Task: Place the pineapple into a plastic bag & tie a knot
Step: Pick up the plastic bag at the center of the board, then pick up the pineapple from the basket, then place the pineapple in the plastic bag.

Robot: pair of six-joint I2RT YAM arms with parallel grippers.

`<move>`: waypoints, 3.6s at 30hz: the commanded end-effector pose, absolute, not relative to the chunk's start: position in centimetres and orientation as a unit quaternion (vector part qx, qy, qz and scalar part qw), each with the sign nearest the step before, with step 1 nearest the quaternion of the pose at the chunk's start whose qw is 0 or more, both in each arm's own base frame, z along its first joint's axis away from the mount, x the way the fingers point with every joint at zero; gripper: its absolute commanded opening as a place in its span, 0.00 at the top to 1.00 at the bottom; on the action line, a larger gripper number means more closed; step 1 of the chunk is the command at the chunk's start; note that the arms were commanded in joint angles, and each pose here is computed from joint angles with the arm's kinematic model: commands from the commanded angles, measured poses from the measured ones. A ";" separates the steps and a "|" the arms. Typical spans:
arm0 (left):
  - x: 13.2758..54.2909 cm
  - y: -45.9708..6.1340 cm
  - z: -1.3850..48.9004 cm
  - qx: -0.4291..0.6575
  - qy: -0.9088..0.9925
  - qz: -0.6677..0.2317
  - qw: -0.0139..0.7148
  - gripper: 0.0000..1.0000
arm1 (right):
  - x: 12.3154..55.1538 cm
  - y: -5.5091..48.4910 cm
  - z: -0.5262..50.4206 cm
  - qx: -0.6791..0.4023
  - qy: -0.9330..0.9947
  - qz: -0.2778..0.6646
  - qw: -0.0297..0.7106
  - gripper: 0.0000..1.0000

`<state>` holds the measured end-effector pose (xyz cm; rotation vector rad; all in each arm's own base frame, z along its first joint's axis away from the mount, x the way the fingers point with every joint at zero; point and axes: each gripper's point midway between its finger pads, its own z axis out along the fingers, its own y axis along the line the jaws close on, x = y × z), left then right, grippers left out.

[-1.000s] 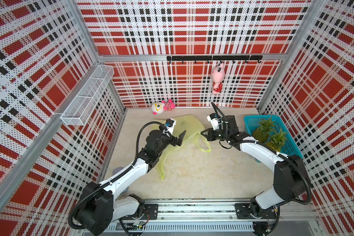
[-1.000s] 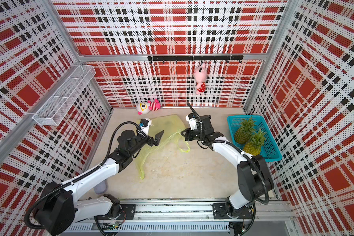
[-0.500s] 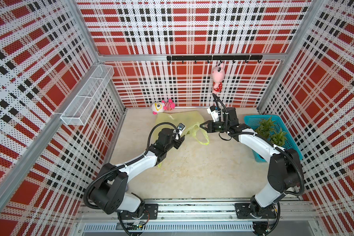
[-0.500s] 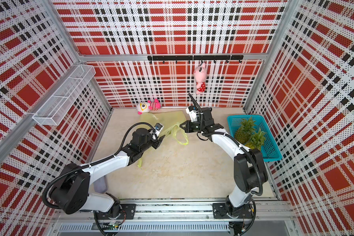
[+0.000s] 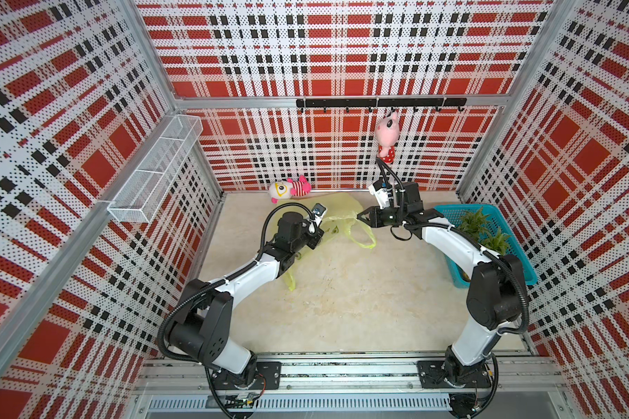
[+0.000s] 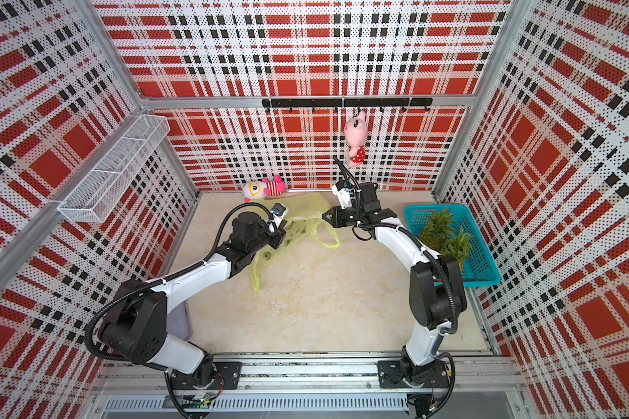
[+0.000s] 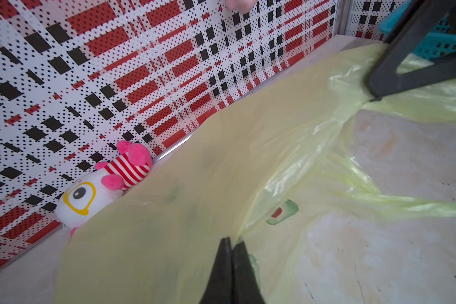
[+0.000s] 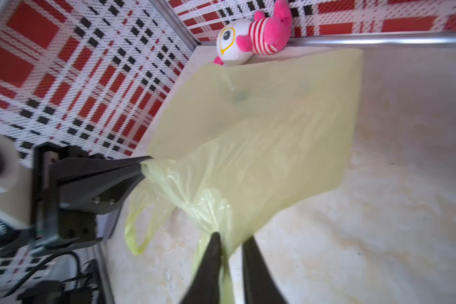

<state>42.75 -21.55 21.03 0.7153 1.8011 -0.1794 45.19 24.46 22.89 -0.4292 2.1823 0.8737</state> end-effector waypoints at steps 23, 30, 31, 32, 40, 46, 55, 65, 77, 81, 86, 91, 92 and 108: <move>47.2 -23.4 24.9 0.202 0.812 -0.083 0.540 1.00 | 34.9 -12.8 28.4 0.312 0.837 -0.129 0.432 0.09; 47.5 -24.0 24.8 0.213 0.813 -0.090 0.534 1.00 | 32.0 -16.8 27.1 0.367 0.814 -0.195 0.405 0.10; 47.6 -24.1 24.8 0.212 0.813 -0.090 0.535 1.00 | 32.0 -17.1 26.7 0.371 0.814 -0.199 0.400 0.10; 47.6 -24.1 24.9 0.210 0.813 -0.091 0.535 1.00 | 31.9 -17.4 26.2 0.374 0.815 -0.200 0.395 0.11; 47.9 -24.4 24.8 0.205 0.815 -0.096 0.533 1.00 | 32.9 -17.5 22.8 0.359 0.833 -0.167 0.386 0.15; 48.1 -24.5 25.3 0.203 0.813 -0.097 0.537 1.00 | 34.8 -18.7 22.7 0.340 0.842 -0.185 0.376 0.22; 47.8 -24.3 25.0 0.204 0.815 -0.093 0.535 1.00 | 36.2 -19.6 21.1 0.321 0.857 -0.196 0.352 0.35; 47.4 -24.6 25.7 0.206 0.811 -0.100 0.538 1.00 | 32.6 -19.8 25.8 0.344 0.816 -0.230 0.403 1.00; 47.5 -26.6 26.7 0.181 0.809 -0.141 0.541 1.00 | 30.7 -12.2 38.2 0.262 0.786 -0.070 0.556 1.00; 48.4 -27.9 26.8 0.153 0.813 -0.164 0.537 1.00 | 30.7 -7.8 41.3 0.195 0.778 0.003 0.598 1.00; 49.5 -29.3 27.0 0.126 0.821 -0.180 0.528 1.00 | 31.4 -1.2 43.0 0.089 0.769 0.101 0.625 1.00; 49.4 -30.2 28.1 0.129 0.820 -0.182 0.527 1.00 | 32.0 5.3 43.3 -0.007 0.755 0.184 0.630 1.00; 49.3 -30.3 28.3 0.130 0.820 -0.181 0.527 1.00 | 31.9 6.5 43.4 -0.025 0.751 0.196 0.630 1.00; 50.5 -31.5 28.6 0.093 0.831 -0.195 0.513 1.00 | 31.9 18.2 36.0 -0.184 0.730 0.211 0.624 1.00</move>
